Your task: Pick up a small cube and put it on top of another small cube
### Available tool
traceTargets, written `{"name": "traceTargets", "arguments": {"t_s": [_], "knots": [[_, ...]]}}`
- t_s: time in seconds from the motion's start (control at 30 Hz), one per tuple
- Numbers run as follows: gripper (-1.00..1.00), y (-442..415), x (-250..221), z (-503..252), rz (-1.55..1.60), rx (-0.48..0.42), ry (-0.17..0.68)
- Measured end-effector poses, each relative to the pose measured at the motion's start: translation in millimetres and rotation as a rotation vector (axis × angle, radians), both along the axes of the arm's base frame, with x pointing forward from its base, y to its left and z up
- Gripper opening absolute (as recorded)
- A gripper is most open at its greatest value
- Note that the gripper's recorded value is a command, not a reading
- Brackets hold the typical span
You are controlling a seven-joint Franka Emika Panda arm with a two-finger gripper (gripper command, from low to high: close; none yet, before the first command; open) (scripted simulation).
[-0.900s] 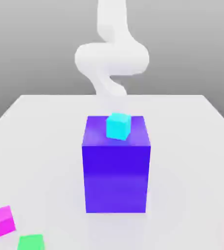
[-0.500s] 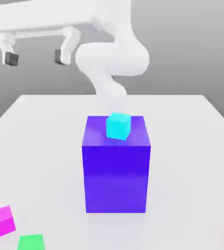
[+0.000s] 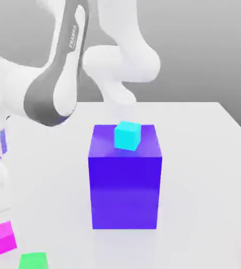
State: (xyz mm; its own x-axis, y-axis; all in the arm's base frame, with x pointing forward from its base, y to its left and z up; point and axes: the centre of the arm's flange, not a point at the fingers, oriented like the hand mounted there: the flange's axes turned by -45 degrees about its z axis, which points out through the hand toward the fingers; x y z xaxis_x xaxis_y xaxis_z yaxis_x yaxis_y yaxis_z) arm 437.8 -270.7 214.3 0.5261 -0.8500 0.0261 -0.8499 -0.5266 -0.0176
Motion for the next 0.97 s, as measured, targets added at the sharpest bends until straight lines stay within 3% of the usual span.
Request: {"name": "traceTargets", "arguments": {"t_s": [0.17,0.2,0.4,0.57,0.7,0.83,0.87,0.97], "knots": [[0.00,-7.8,-9.4,-73.1,-0.039,0.013,0.028],[-1.00,-7.7,-10.0,-82.5,-0.040,0.013,0.028],[-1.00,-7.6,-10.2,-87.1,-0.040,0.013,0.028],[-1.00,-7.9,-9.8,-36.6,-0.040,0.013,0.028],[-1.00,63.9,58.6,15.6,0.101,0.015,0.027],[-1.00,87.8,76.9,-20.4,0.142,0.011,0.028],[1.00,88.8,77.1,-30.1,0.144,0.011,0.028],[1.00,88.8,77.1,-30.1,0.144,0.011,0.028]]}}
